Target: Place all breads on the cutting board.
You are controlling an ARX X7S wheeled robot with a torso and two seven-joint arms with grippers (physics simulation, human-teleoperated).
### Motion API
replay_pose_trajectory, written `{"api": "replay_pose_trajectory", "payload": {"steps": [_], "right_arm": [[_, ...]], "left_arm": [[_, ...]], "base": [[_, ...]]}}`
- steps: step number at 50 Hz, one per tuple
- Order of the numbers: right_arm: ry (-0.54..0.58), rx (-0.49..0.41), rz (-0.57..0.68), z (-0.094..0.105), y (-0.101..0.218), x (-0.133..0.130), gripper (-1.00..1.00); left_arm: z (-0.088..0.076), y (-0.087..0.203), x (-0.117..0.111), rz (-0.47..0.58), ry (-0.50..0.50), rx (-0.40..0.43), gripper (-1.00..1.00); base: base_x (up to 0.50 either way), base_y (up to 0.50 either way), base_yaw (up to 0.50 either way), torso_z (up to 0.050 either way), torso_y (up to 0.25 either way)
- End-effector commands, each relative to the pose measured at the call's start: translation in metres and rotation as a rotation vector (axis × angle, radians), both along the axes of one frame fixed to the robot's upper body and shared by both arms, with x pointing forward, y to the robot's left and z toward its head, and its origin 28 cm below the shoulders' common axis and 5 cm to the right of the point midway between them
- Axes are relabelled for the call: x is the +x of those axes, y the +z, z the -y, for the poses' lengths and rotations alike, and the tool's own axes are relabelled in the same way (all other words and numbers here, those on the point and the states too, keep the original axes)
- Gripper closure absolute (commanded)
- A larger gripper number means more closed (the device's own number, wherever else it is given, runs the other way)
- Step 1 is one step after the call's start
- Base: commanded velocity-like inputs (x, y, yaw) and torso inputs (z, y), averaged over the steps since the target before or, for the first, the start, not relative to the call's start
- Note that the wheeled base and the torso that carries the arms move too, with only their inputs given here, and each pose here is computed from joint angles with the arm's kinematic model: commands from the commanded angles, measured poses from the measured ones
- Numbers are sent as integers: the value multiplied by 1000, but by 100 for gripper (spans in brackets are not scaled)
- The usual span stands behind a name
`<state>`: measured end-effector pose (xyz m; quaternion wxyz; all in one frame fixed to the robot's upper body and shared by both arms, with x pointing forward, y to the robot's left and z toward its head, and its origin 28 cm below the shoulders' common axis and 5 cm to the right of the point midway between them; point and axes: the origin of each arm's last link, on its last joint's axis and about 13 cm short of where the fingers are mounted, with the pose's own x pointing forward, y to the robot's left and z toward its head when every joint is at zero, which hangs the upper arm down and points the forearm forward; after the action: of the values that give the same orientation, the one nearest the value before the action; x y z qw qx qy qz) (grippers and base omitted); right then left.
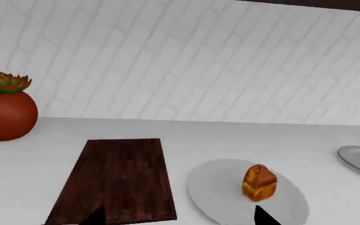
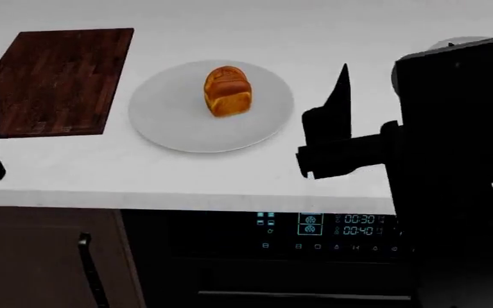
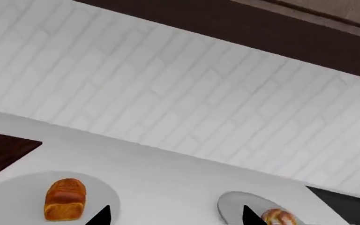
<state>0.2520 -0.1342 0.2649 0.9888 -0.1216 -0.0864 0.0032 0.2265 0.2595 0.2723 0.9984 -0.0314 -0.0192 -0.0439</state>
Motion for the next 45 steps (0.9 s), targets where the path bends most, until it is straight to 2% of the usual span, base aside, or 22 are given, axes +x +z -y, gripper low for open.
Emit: {"api": "replay_pose_trajectory", "payload": {"steps": [1, 3, 6, 8, 20, 22, 29, 41, 45], "right_arm": [[2, -67, 43, 11, 89, 14, -100], [15, -39, 43, 12, 101, 19, -100], [27, -54, 48, 12, 115, 28, -100], [17, -123, 71, 10, 119, 31, -100], [45, -179, 50, 1, 128, 49, -100], [42, -167, 44, 3, 129, 52, -100], [35, -171, 5, 6, 122, 60, -100], [5, -171, -72, 16, 107, 61, -100], [1, -180, -81, 18, 103, 60, -100]], "left_arm": [[-19, 88, -14, 76, -9, 123, -100], [-19, 99, -12, 75, -9, 118, -100], [-23, 111, -4, 52, 0, 112, -100], [-22, 114, -3, 51, -7, 102, -100], [-24, 120, 6, 75, 7, 94, -100], [-24, 121, 7, 83, 12, 103, -100], [-21, 124, 10, 95, 6, 113, -100], [-8, 131, 11, 114, -29, 150, -100], [-9, 132, 10, 120, -28, 146, -100]], "base": [[0, 0, 0, 0, 0], [0, 0, 0, 0, 0], [342, 0, 0, 0, 0], [500, 110, 0, 0, 0], [484, 385, 0, 0, 0], [434, 457, 0, 0, 0], [490, 259, 0, 0, 0], [500, 2, 0, 0, 1], [500, 1, 0, 0, 0]]}}
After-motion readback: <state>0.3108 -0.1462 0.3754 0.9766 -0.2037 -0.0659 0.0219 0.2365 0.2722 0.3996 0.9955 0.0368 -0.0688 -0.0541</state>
